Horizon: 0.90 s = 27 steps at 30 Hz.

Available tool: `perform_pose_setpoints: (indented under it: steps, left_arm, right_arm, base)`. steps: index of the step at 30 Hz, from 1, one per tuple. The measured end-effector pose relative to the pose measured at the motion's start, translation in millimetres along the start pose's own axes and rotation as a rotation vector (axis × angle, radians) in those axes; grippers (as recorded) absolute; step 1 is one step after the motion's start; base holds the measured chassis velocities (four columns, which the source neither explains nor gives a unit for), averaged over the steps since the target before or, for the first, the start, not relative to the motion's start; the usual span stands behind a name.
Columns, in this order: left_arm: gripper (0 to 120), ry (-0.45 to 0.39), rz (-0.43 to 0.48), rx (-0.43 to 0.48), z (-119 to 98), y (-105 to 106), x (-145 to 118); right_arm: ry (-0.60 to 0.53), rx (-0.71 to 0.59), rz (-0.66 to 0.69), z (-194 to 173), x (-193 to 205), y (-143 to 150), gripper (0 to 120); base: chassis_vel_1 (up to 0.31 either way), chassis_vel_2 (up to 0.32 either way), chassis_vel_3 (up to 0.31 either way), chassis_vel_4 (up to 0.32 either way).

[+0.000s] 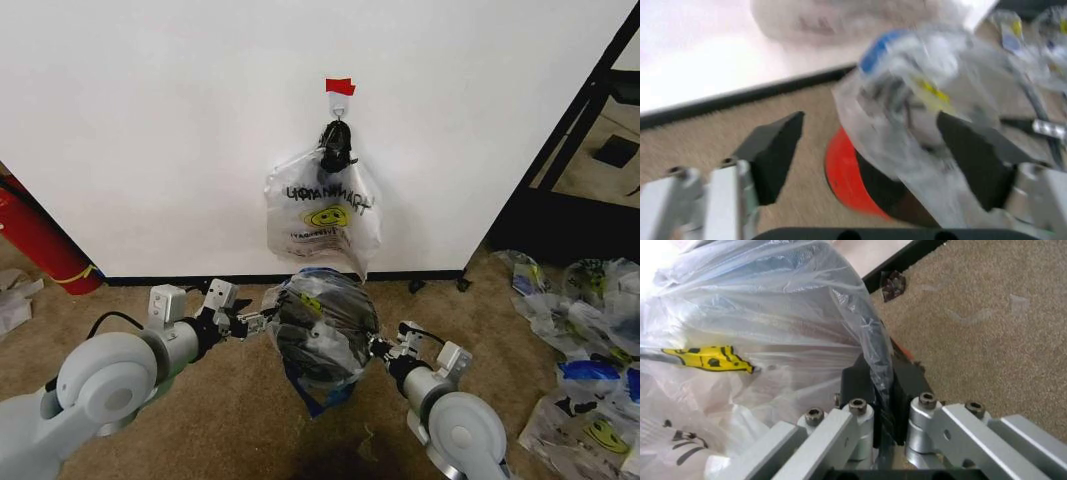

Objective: Pick up the garbage bag from the wall and place it over the trash bin.

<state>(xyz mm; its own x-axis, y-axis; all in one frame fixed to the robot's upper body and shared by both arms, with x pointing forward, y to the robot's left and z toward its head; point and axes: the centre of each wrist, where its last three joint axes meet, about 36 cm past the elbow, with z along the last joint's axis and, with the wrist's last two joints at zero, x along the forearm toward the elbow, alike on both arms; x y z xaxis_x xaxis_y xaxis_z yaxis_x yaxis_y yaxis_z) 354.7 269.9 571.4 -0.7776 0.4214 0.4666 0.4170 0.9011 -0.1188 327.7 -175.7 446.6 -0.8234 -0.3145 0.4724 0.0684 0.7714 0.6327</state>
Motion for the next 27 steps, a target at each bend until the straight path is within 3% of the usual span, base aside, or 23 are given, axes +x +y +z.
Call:
perform_pose_setpoints:
  steps: [3,6,12,13,15,20,23,27]
  left_arm:
    - [97,-0.055,-0.019,0.019,3.6,-3.0,0.5]
    - [100,-0.098,0.009,0.074,10.0,-12.3,2.1]
    - [100,-0.247,0.126,0.343,31.2,-33.4,-3.1]
    - [100,-0.247,0.126,0.343,31.2,-33.4,-3.1]
    - [100,-0.237,0.188,0.450,40.4,-34.1,-7.0]
    - [100,-0.181,0.275,0.578,69.3,-28.8,-16.1]
    - [100,-0.154,0.289,0.596,79.5,-29.5,-21.5]
    - [100,-0.125,0.306,0.545,90.1,-31.9,-26.9]
  right_arm:
    - [-0.014,-0.026,0.007,-0.6,-3.4,-1.8,1]
    - [-0.024,-0.061,0.010,-4.2,-6.2,-2.9,1]
    - [-0.069,-0.160,0.059,-21.2,-11.1,-9.5,1]
    - [-0.069,-0.160,0.059,-21.2,-11.1,-9.5,1]
    - [-0.092,-0.182,0.082,-28.8,-5.6,-15.1,1]
    - [-0.099,-0.199,0.090,-39.2,2.5,-22.3,1]
    - [-0.099,-0.206,0.085,-41.8,4.4,-21.5,1]
    - [-0.096,-0.206,0.075,-42.1,7.3,-17.8,1]
  base:
    - [0.000,0.000,0.000,0.000]
    - [0.000,0.000,0.000,0.000]
    - [0.000,0.000,0.000,0.000]
    - [0.000,0.000,0.000,0.000]
    - [0.000,0.000,0.000,0.000]
    - [0.000,0.000,0.000,0.000]
    - [0.000,0.000,0.000,0.000]
    - [0.000,0.000,0.000,0.000]
